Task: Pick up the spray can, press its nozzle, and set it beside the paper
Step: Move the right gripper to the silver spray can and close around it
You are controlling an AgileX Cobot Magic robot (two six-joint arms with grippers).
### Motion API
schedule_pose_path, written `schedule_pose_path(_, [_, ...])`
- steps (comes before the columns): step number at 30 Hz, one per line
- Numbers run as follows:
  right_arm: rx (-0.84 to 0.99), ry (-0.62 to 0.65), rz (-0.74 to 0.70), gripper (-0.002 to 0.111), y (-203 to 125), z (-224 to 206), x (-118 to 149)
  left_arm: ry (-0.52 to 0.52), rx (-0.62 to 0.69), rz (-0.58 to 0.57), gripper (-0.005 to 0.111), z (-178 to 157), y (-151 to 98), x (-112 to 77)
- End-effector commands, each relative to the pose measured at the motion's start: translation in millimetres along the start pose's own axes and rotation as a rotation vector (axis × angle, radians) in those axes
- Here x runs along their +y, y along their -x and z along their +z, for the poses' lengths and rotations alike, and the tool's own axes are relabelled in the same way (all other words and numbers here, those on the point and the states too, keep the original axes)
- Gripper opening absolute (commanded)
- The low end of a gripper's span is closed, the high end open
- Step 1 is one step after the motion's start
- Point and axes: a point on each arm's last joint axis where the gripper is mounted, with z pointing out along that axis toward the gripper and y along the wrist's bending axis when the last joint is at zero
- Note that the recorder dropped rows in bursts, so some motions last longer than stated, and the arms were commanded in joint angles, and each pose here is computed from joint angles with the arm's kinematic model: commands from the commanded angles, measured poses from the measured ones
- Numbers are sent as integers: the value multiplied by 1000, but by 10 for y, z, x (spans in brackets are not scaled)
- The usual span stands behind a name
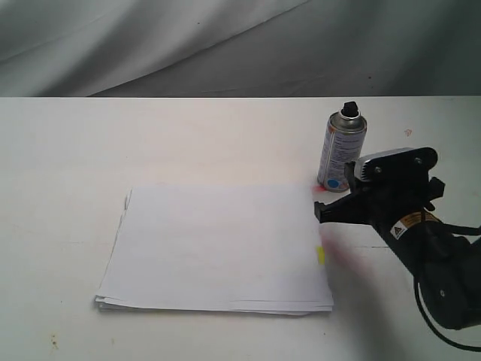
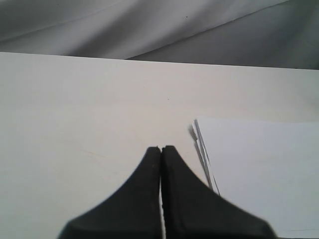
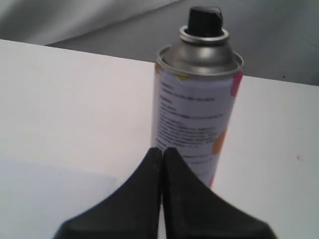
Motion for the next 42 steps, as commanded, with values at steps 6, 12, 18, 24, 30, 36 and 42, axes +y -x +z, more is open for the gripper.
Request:
schedule_pose_path(6, [-7, -107, 35, 0, -79, 41, -84, -4, 1, 1, 0, 0, 7, -3])
schedule_pose_path(12, [-15, -50, 11, 8, -68, 50, -31, -4, 1, 1, 0, 0, 7, -3])
schedule_pose_path(18, [-15, -43, 9, 58, -67, 50, -25, -4, 1, 1, 0, 0, 7, -3])
schedule_pose_path(24, [-9, -42, 9, 94, -73, 50, -24, -4, 1, 1, 0, 0, 7, -3])
schedule_pose_path(30, [-14, -39, 9, 94, -62, 60, -19, -4, 1, 1, 0, 0, 7, -3])
schedule_pose_path(36, [-15, -39, 28, 94, 21, 201, 13, -4, 1, 1, 0, 0, 7, -3])
schedule_pose_path(42, [-47, -88, 64, 94, 105, 281, -20, -4, 1, 1, 0, 0, 7, -3])
